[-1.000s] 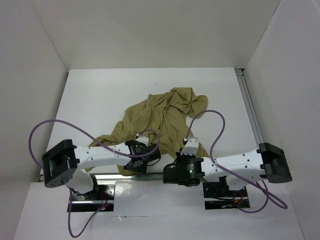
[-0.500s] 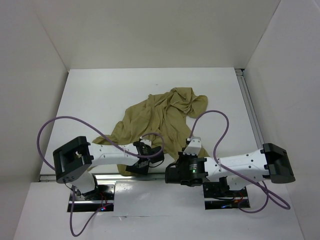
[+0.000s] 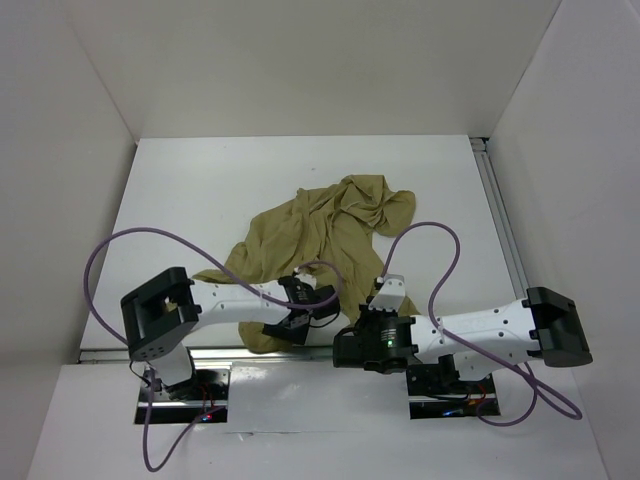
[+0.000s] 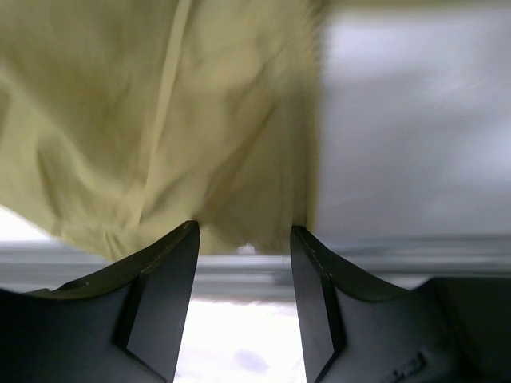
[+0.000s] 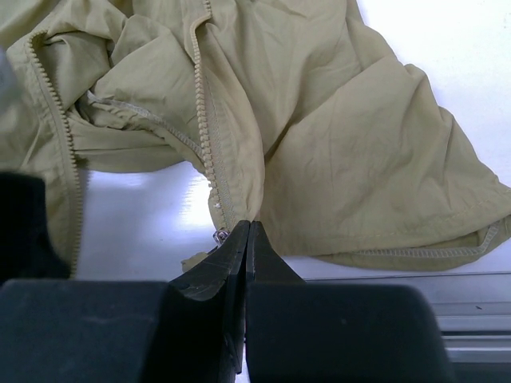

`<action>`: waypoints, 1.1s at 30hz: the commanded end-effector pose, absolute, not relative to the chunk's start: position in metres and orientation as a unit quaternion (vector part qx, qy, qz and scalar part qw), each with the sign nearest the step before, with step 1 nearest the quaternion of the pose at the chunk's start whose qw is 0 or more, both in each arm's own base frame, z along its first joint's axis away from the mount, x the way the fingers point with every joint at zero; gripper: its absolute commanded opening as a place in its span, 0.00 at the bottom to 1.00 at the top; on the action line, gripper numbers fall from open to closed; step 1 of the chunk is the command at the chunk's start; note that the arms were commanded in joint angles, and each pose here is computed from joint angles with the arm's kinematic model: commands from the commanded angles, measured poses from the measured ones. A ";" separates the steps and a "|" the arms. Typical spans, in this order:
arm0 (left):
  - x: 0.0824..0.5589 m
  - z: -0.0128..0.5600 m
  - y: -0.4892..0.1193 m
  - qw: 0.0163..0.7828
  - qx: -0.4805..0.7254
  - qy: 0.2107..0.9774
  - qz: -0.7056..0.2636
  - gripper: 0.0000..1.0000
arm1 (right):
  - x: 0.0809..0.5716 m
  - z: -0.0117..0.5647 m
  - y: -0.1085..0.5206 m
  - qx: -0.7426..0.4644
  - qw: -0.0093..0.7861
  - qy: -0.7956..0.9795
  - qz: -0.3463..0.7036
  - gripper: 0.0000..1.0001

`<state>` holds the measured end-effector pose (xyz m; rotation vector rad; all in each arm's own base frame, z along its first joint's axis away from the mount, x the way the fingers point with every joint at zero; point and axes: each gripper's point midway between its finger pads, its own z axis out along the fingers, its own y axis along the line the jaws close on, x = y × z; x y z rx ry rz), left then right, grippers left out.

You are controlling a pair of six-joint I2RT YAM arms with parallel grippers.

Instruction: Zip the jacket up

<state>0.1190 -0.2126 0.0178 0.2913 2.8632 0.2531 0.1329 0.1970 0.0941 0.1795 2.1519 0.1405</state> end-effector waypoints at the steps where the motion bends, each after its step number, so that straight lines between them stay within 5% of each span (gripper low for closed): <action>1: 0.154 0.030 -0.243 0.188 0.092 0.976 0.053 0.62 | 0.135 0.099 0.196 0.078 0.482 0.870 0.064 0.00; 15: 0.148 0.059 -0.206 0.207 0.028 0.976 0.055 0.62 | 0.136 0.095 0.196 0.080 0.486 0.868 0.062 0.00; 16: 0.149 0.057 -0.201 0.202 0.024 0.977 0.065 0.60 | 0.136 0.098 0.198 0.082 0.486 0.868 0.065 0.00; 21: 0.150 0.039 -0.195 0.177 0.023 0.978 0.109 0.17 | 0.136 0.097 0.195 0.082 0.486 0.868 0.059 0.00; 25: 0.158 0.038 -0.203 0.180 0.014 0.979 0.093 0.00 | 0.136 0.098 0.192 0.084 0.486 0.868 0.062 0.00; 33: 0.181 0.018 -0.206 0.146 -0.010 0.989 -0.001 0.00 | 0.134 0.101 0.190 0.084 0.486 0.868 0.068 0.00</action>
